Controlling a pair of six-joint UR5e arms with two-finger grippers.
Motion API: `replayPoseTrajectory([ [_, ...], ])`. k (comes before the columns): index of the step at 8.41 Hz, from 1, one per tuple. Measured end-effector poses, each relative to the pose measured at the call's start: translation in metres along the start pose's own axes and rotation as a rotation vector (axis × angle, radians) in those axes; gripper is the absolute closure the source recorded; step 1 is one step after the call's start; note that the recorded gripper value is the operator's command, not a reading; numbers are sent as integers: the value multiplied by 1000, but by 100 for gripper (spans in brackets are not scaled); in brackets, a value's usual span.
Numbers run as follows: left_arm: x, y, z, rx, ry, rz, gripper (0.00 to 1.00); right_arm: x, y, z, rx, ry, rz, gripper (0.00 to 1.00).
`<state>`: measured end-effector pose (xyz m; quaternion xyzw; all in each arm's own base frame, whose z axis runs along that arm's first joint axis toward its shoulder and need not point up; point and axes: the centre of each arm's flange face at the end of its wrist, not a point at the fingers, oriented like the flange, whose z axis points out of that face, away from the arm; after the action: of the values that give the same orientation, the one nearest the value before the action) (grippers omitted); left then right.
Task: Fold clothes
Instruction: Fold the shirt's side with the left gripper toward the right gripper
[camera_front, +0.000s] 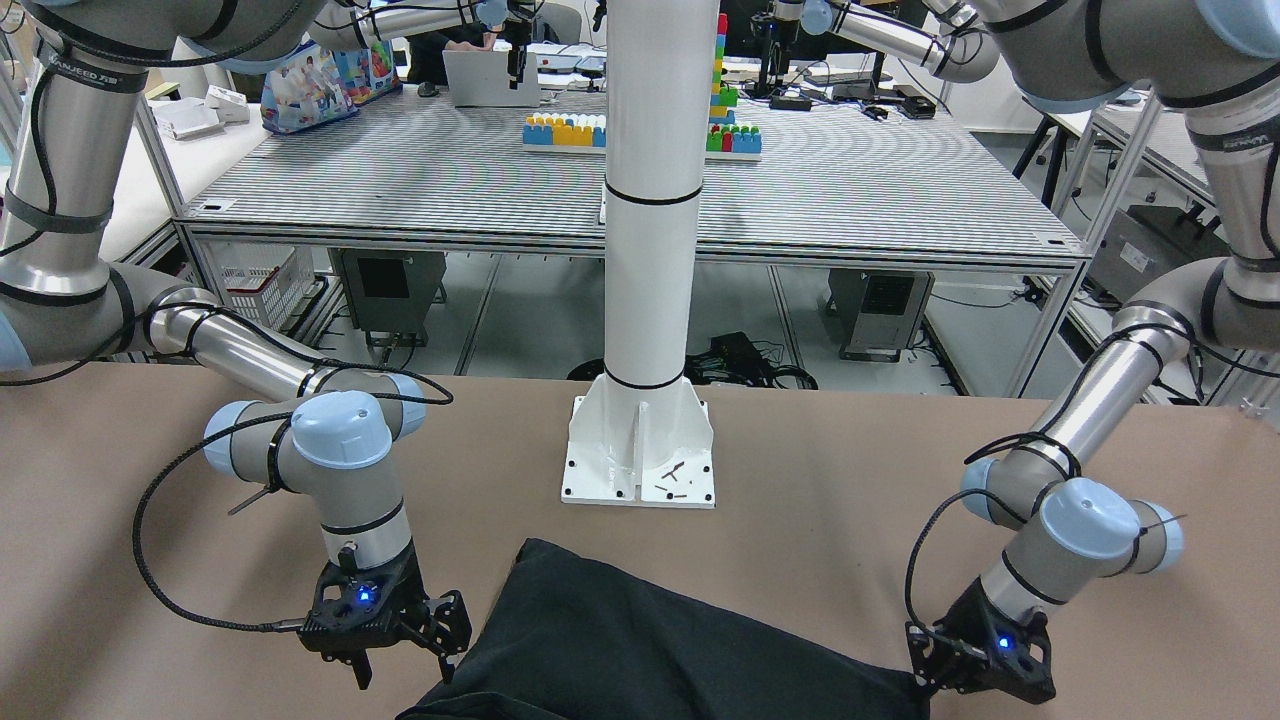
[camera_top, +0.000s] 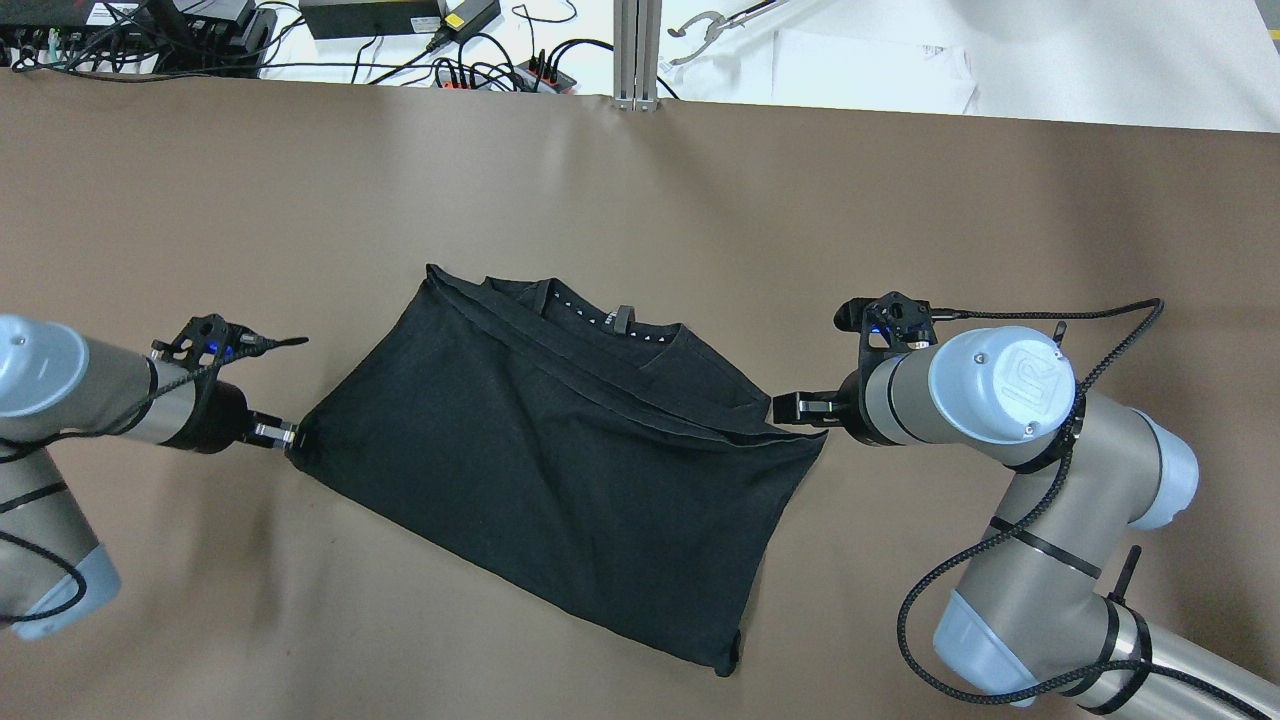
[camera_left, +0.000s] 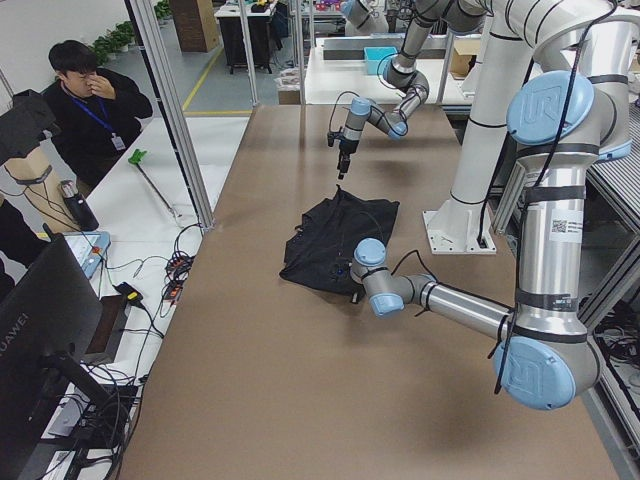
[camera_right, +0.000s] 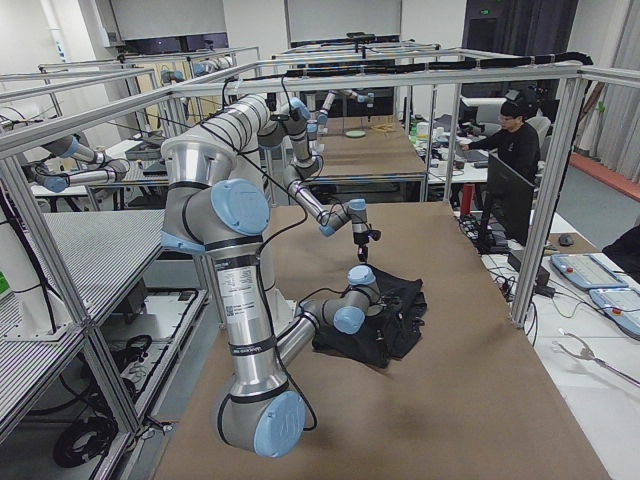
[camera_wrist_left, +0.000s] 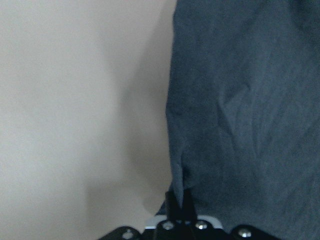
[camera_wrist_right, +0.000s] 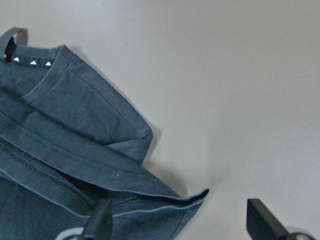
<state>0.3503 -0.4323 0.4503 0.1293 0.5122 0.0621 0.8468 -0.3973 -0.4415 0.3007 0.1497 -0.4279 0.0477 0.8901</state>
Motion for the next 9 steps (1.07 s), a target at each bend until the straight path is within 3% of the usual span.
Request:
replayPoseTrajectory([
  [5,12,-204,6,162,-127,32,100,1,0,1,-2,2,0,6],
  [9,73,-351,66,216,-313,46,100,0,1,2,-5,1,1,6],
])
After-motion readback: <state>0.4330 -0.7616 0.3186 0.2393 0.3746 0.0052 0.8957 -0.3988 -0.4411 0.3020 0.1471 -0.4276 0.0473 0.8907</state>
